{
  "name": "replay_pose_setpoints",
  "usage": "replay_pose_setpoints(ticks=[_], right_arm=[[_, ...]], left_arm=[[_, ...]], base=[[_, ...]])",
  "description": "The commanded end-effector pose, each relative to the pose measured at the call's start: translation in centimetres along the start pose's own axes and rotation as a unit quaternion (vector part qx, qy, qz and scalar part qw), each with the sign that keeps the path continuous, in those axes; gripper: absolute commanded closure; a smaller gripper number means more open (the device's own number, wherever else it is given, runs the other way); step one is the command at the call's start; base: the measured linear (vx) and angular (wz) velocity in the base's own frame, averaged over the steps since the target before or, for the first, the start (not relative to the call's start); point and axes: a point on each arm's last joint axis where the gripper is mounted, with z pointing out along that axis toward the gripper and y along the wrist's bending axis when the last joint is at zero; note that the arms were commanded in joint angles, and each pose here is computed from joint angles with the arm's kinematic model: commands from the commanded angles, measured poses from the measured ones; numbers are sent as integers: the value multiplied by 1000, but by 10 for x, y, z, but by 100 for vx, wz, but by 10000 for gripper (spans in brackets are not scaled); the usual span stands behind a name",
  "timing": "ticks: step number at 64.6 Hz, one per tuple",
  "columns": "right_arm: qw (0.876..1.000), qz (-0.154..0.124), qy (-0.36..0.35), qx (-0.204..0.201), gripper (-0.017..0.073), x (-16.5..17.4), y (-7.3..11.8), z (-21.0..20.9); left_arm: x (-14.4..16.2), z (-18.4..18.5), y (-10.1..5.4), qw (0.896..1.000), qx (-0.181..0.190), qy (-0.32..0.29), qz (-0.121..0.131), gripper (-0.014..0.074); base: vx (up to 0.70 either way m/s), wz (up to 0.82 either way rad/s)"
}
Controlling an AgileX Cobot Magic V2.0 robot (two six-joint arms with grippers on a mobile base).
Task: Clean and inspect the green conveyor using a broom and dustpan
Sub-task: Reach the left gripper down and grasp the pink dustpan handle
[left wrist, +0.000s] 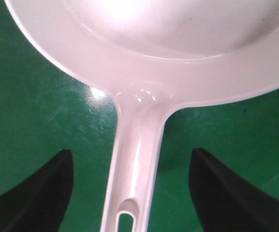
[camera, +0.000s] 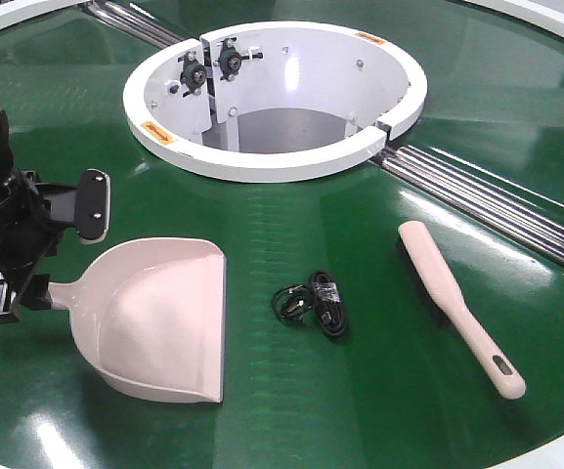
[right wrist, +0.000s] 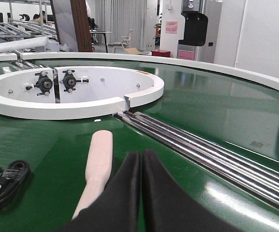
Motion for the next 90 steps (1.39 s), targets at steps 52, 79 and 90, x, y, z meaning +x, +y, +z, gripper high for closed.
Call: replay_pose_setpoints(ticks=[52,79,90], right_arm=[[999,-1,-39,5,568,-6,-1,-1],[999,-1,-39,5,568,-6,-1,-1],[999,-1,-39,5,568,-6,-1,-1]], left_arm=[[-7,14,19,997,-44,5,55,123],[-8,34,18,998,-5,21,60,225],[-8,34,17,998,3,23,60,449]], base=[[0,0],[0,0],[0,0]])
